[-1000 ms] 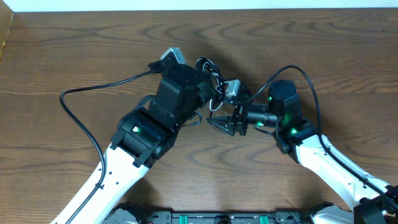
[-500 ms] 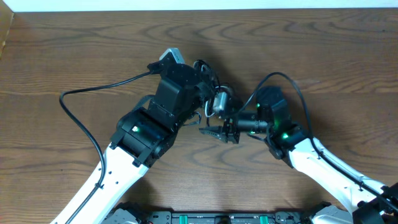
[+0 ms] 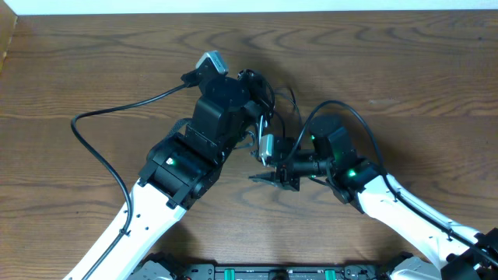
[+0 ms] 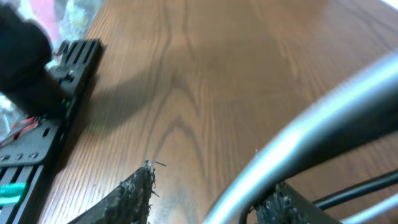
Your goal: Untangle cables
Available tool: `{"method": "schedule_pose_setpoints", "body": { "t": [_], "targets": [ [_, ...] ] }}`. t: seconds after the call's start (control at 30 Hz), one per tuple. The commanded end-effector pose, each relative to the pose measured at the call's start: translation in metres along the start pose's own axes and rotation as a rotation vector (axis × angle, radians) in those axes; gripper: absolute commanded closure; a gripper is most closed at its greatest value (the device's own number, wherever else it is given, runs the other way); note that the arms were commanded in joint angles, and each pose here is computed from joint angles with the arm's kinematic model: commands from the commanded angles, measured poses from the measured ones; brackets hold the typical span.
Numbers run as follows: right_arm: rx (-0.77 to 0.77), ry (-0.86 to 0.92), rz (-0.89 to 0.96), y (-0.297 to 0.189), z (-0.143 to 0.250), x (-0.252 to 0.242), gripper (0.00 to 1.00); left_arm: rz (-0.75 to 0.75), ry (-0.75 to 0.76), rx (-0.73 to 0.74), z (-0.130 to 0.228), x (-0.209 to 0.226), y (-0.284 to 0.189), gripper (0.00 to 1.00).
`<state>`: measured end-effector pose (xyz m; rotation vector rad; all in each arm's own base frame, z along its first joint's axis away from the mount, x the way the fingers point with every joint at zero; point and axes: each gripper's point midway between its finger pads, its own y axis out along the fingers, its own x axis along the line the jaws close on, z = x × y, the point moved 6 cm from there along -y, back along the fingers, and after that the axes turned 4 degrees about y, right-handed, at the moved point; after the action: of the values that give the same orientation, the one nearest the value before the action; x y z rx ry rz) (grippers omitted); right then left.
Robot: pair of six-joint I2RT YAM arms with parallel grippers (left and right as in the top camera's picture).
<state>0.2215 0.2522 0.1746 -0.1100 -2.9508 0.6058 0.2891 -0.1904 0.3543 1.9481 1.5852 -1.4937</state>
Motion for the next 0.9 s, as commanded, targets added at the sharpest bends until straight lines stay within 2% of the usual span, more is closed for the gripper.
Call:
{"method": "schedule_pose_setpoints", "body": {
  "t": [0.0, 0.03, 0.2, 0.4, 0.57, 0.87],
  "targets": [
    [0.024, -0.051, -0.067, 0.003, 0.005, 0.014, 0.55, 0.038, -0.014, -0.088, -0.016, -0.010, -0.005, 0.92],
    [0.041, -0.046, -0.072, 0.003, 0.008, 0.015, 0.57, 0.044, -0.012, -0.097, -0.018, -0.012, -0.005, 0.92],
    [0.119, 0.008, -0.083, 0.002, 0.024, 0.020, 0.58, 0.023, -0.022, -0.169, -0.029, -0.008, -0.006, 0.92],
    [0.239, 0.063, -0.001, -0.002, 0.043, 0.015, 0.58, 0.011, -0.046, -0.231, -0.049, -0.002, -0.006, 0.92],
    [0.338, 0.094, 0.074, -0.006, 0.058, 0.010, 0.59, -0.030, -0.077, -0.301, -0.075, 0.014, -0.008, 0.92],
    [0.424, 0.102, 0.163, -0.012, 0.070, 0.003, 0.59, -0.100, -0.132, -0.431, -0.121, 0.042, -0.022, 0.92]
  ]
}}
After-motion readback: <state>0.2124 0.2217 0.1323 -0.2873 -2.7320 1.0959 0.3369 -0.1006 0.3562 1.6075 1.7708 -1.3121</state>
